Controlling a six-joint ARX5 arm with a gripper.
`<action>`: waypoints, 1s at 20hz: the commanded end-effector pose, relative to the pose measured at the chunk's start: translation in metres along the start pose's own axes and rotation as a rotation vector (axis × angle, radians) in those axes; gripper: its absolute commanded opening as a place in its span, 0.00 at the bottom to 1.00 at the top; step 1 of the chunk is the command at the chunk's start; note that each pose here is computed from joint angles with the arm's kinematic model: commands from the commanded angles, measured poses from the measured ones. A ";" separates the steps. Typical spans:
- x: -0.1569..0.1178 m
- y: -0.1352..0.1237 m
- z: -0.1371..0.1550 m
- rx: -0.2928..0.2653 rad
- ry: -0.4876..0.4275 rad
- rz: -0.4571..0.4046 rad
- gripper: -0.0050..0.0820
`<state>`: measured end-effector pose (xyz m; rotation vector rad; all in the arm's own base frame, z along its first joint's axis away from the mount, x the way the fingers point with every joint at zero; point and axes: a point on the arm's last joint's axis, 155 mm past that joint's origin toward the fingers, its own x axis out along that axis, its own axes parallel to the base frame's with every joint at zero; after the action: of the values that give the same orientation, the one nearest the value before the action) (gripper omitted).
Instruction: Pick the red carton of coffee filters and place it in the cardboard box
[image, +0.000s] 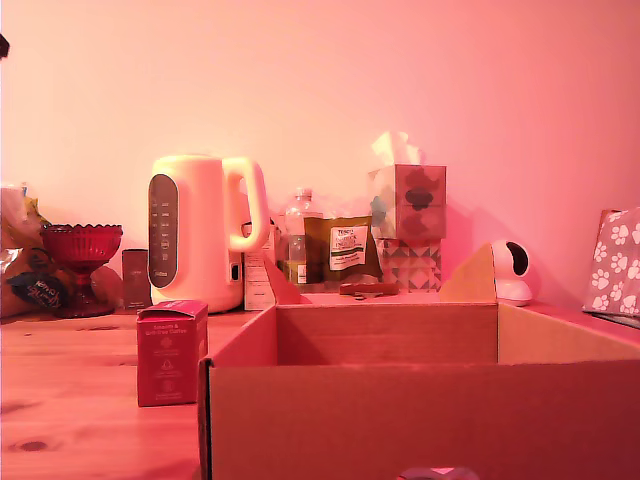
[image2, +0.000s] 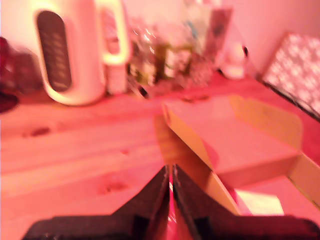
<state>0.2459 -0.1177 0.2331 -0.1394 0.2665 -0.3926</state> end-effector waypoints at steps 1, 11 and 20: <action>0.007 0.000 0.000 -0.013 -0.009 0.000 0.03; 0.077 -0.028 -0.048 -0.014 0.153 -0.032 0.03; 0.097 -0.022 -0.093 -0.084 0.289 0.020 0.51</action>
<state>0.2984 -0.1828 0.1322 -0.1579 0.5582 -0.3831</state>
